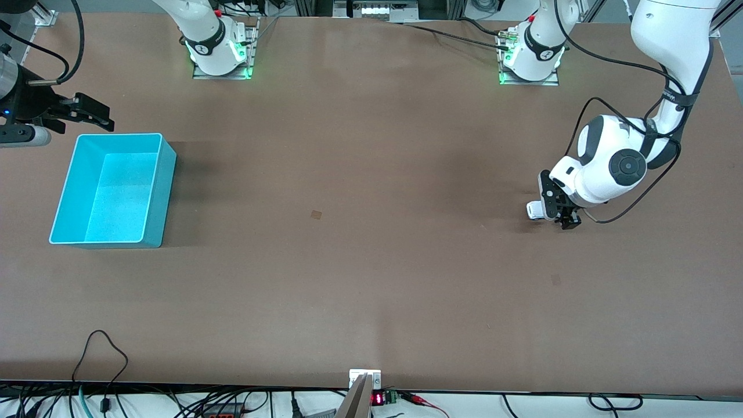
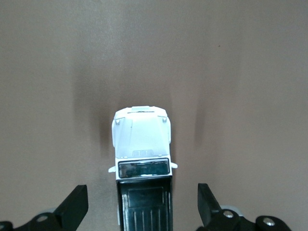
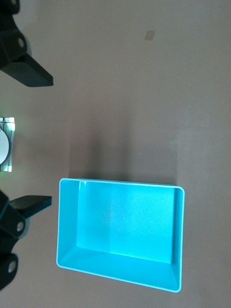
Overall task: Wind and store white jeep toy
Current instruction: 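Lower the left gripper over the jeep and close on it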
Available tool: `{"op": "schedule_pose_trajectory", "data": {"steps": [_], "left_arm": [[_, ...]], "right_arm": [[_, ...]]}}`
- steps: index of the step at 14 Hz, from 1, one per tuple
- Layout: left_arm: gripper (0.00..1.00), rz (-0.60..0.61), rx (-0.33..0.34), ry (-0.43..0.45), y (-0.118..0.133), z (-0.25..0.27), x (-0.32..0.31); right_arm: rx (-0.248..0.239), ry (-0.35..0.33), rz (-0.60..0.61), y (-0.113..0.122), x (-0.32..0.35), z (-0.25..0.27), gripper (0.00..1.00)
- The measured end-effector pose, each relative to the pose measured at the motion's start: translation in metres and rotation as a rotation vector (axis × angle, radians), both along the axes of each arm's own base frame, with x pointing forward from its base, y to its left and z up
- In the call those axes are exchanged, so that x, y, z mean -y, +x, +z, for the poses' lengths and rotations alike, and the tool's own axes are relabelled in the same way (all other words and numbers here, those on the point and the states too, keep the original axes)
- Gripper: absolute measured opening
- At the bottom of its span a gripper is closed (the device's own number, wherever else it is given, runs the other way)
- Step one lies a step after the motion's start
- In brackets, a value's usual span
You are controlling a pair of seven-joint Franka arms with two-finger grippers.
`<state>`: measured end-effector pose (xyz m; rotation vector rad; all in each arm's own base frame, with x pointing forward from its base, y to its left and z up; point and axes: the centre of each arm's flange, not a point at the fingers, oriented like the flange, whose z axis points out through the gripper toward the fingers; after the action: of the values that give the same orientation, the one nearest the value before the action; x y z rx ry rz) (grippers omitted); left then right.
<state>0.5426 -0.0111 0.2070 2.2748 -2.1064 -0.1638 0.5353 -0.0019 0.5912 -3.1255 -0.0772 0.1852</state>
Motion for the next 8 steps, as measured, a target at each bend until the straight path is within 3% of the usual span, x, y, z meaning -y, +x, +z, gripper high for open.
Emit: {"op": "schedule_pose_trajectory", "data": {"steps": [8], "left_arm": [[0.96,-0.014,-0.009,-0.014,-0.011,-0.018,-0.017]], "right_arm": [[-0.001,0.0,0.0,0.0,0.0,0.0,1.0]]}}
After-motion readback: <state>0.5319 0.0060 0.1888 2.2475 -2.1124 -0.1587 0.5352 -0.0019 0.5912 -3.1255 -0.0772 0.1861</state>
